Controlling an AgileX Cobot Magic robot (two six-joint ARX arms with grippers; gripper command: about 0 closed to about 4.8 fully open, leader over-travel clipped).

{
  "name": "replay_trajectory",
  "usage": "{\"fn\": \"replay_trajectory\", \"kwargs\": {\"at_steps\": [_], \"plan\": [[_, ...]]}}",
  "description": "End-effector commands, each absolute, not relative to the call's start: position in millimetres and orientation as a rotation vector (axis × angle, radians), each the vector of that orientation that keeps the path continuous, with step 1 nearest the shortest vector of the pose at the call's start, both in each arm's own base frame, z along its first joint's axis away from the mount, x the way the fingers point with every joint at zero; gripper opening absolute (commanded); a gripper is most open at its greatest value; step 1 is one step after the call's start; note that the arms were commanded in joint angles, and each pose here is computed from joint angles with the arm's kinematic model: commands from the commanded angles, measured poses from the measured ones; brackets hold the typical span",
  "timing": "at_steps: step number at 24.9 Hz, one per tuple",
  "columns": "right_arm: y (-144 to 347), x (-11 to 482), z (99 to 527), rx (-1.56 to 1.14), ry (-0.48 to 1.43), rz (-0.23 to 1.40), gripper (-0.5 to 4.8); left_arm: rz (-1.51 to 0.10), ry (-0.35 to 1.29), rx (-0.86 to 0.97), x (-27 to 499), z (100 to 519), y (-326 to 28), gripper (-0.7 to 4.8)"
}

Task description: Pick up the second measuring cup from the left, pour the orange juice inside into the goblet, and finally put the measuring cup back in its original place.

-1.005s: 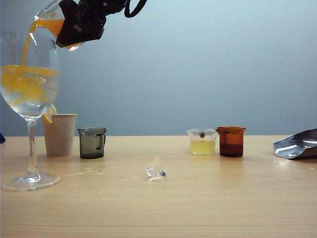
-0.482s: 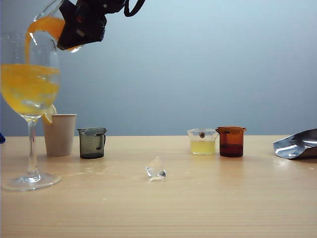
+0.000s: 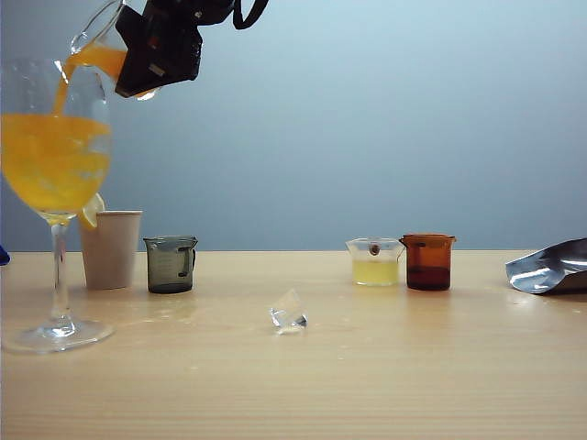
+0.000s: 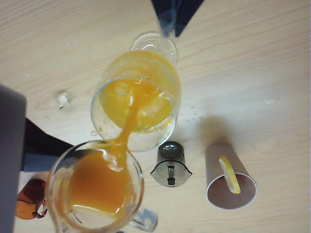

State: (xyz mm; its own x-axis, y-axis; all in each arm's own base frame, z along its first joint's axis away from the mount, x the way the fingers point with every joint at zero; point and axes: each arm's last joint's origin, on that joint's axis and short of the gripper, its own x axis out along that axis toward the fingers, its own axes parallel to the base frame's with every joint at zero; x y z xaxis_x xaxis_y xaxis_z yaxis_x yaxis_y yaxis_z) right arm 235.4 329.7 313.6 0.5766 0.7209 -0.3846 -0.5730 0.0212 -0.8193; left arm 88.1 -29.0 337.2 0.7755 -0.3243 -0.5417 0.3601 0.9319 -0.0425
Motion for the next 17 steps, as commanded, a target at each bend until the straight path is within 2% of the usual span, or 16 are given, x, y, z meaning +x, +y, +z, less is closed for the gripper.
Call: {"fn": "replay_trajectory", "kwargs": {"at_steps": [1, 17], "plan": [[330, 232, 322, -1.188, -0.206, 0.988, 0.83, -0.372, 0.571, 0.068, 87, 338, -29, -0.06], [340, 218, 323, -1.297, -0.232, 0.923, 0.83, -0.383, 0.609, 0.112, 85, 335, -28, -0.06]]}}
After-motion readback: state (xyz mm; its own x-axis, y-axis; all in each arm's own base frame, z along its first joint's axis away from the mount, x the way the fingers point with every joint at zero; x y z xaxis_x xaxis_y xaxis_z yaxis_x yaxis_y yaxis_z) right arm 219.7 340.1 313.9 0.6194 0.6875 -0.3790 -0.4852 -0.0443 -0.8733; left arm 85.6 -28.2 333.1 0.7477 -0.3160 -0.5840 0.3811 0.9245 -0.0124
